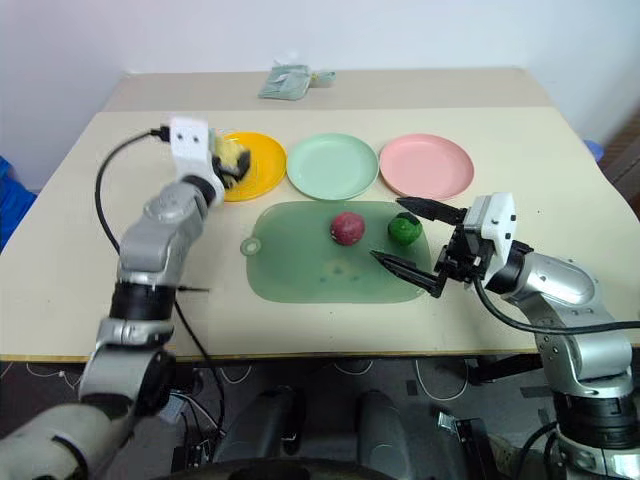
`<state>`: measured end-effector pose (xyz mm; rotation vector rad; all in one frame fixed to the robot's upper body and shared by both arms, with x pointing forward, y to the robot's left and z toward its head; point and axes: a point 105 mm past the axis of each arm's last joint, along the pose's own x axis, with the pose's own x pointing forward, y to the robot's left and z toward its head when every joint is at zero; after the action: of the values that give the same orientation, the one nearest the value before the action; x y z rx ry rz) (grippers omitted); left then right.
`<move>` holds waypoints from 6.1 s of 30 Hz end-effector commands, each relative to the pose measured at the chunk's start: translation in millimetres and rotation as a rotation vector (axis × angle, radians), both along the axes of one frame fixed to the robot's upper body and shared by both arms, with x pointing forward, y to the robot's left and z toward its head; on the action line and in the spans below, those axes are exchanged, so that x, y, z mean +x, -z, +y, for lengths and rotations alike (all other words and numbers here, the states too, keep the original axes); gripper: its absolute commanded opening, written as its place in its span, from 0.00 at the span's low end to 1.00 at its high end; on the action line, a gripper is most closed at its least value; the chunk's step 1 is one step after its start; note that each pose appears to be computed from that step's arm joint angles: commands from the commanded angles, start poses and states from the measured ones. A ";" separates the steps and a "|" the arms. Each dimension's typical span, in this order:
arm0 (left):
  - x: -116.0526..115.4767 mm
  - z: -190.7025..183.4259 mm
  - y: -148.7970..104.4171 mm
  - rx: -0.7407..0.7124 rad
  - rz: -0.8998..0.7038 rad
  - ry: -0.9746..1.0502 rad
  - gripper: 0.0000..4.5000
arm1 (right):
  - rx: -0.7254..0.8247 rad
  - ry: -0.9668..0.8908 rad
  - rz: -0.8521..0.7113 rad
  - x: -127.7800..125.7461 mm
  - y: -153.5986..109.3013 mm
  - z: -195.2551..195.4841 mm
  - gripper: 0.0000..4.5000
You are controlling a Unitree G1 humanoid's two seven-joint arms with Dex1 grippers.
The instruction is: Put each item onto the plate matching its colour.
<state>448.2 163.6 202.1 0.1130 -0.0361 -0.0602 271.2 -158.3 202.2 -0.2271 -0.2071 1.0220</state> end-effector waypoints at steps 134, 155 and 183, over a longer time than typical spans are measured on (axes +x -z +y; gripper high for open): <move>-180.9 -57.0 18.0 -0.085 -0.005 0.918 1.00 | 0.010 0.293 -0.041 132.3 -22.8 -37.0 0.99; -217.2 -32.9 18.8 0.087 0.079 1.146 1.00 | -0.033 0.228 0.301 91.6 49.0 -25.0 0.99; -183.5 -13.4 32.8 -0.079 0.012 0.709 1.00 | 0.056 0.134 0.063 145.2 -11.9 62.1 0.61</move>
<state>260.7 147.9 160.9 -0.0072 -0.0173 -0.8137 407.9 -98.7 210.5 -0.1320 -0.1351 0.9228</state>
